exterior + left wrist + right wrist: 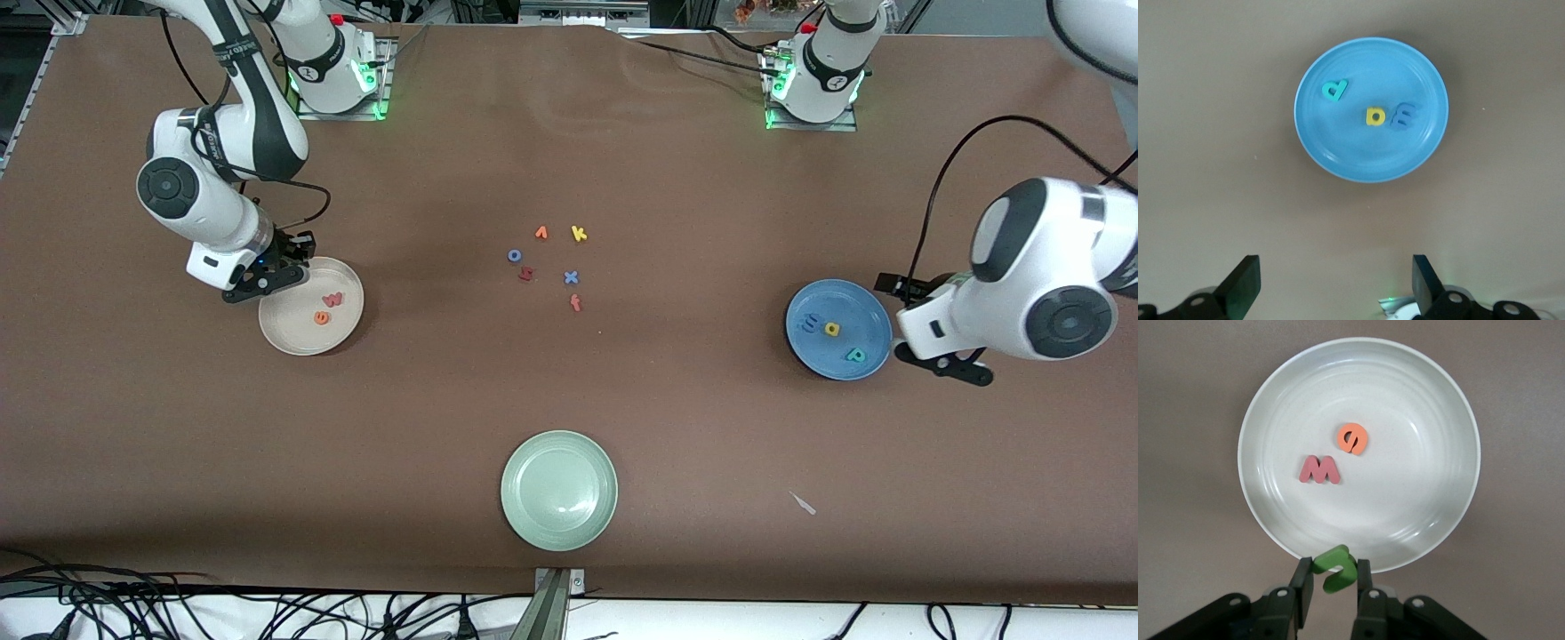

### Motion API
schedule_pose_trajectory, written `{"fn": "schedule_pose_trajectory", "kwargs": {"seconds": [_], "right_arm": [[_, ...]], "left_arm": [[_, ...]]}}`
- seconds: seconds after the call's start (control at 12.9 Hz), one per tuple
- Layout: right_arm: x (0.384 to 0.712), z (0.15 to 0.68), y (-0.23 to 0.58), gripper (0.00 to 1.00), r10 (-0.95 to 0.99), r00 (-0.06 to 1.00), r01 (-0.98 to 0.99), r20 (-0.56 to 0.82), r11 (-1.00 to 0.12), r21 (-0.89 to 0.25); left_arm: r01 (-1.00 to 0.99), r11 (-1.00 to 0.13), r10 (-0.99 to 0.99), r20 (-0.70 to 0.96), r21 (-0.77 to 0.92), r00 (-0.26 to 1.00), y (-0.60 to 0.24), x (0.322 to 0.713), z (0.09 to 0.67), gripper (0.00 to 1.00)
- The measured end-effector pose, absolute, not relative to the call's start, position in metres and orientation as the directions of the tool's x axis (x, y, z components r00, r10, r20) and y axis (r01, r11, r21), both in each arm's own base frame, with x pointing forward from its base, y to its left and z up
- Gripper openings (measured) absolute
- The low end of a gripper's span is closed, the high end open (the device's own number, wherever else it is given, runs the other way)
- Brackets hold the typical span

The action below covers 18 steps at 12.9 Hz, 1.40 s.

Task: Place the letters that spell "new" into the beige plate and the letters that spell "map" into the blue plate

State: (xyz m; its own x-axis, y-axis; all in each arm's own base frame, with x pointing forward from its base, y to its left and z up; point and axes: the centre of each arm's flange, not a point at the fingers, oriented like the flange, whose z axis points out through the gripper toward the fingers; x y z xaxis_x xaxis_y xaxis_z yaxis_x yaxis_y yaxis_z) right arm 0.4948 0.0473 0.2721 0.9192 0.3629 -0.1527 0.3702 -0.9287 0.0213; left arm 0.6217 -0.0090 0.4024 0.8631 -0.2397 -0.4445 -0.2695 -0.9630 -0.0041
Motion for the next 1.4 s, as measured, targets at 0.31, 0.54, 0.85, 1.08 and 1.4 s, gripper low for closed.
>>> {"fn": "schedule_pose_trajectory", "kwargs": {"seconds": [0.31, 0.54, 0.85, 1.08, 1.4], "right_arm": [[0.495, 0.272, 0.047, 0.63, 0.363, 0.919, 0.37, -0.153, -0.929, 0.021], [0.499, 0.282, 0.048, 0.63, 0.363, 0.922, 0.37, -0.135, -0.929, 0.025], [0.532, 0.348, 0.05, 0.88, 0.359, 0.93, 0.363, -0.084, -0.931, 0.04], [0.553, 0.394, 0.045, 1.0, 0.343, 0.938, 0.345, -0.039, -0.937, 0.053], [0.566, 0.48, 0.044, 1.0, 0.263, 0.961, 0.268, -0.082, -0.962, 0.051]], "left_arm": [[-0.137, -0.99, -0.12, -0.388, -0.016, 0.914, 0.016, 0.61, 0.452, 1.0], [-0.091, -0.995, -0.075, -0.368, -0.026, 0.927, 0.013, 0.607, 0.466, 1.0], [0.028, -0.999, 0.02, -0.318, 0.02, 0.948, 0.027, 0.596, 0.503, 1.0], [0.054, -0.999, 0.054, -0.222, -0.005, 0.974, 0.034, 0.584, 0.548, 1.0], [0.039, -0.999, 0.04, -0.088, -0.022, 0.995, 0.019, 0.566, 0.605, 1.0]]}}
